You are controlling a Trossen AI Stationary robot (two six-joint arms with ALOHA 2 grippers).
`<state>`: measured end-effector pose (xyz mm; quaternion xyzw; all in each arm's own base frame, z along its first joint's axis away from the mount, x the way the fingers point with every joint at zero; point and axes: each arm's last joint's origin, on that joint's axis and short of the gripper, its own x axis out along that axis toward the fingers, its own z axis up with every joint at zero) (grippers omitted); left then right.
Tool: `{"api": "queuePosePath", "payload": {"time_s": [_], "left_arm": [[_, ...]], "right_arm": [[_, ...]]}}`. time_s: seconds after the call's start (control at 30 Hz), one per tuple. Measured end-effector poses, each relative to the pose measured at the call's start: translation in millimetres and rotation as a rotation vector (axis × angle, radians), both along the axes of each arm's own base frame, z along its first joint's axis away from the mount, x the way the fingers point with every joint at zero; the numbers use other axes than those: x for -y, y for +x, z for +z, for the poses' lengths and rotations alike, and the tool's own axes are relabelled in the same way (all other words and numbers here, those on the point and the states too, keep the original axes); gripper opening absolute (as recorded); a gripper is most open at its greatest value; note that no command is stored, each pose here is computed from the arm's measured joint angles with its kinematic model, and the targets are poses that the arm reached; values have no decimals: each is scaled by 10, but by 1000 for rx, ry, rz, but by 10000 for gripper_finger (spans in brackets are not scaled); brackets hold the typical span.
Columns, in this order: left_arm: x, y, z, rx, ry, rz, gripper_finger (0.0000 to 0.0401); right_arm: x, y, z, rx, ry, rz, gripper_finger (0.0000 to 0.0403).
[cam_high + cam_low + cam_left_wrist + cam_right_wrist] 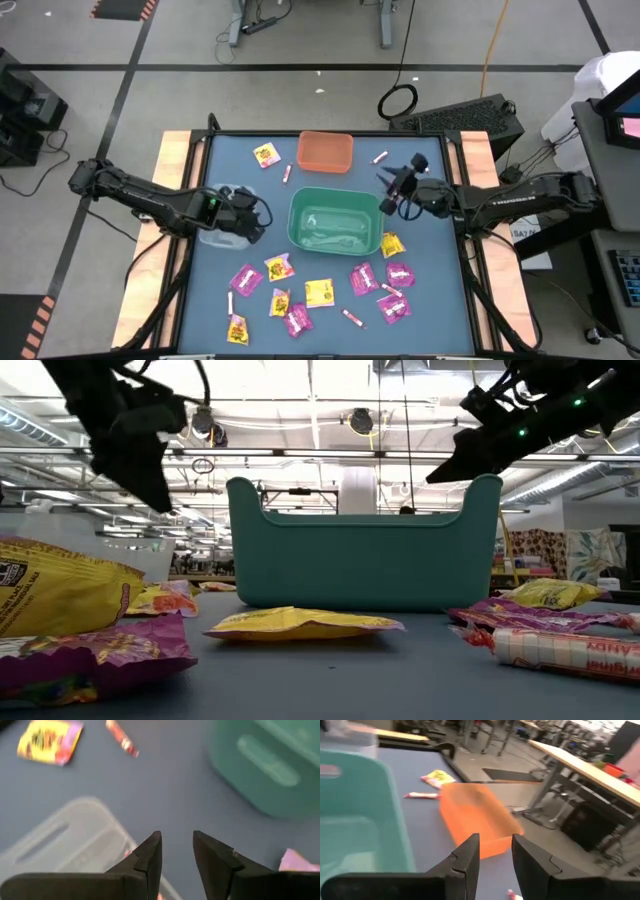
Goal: Sort candy
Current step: Put the orange candy into the transparent bin
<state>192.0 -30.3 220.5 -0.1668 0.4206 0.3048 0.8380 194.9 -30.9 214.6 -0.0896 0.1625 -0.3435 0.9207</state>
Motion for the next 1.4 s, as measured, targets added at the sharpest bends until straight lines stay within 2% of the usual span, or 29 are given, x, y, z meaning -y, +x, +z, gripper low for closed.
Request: {"api": "queuePosePath", "payload": {"time_s": [0.13,0.3,0.6,0.83,1.03,1.23,1.4], "left_arm": [[3,70,5,55,117,-69,118],[-11,140,18,100,276,-95,118],[-26,218,89,144,397,-122,118],[-147,248,106,112,452,-119,118],[-204,284,31,99,419,-48,118],[-190,385,-152,14,429,-67,118],[-186,430,-218,-34,462,-104,118]], "right_arm": [[203,-62,33,39,16,-111,105],[567,-185,64,68,13,-254,105],[1242,-413,7,88,130,-184,105],[1735,-347,-67,31,213,-74,115],[2034,-212,-279,-112,302,-15,141],[2225,-83,-397,-370,349,74,181],[2297,-58,-386,-408,434,179,196]]}}
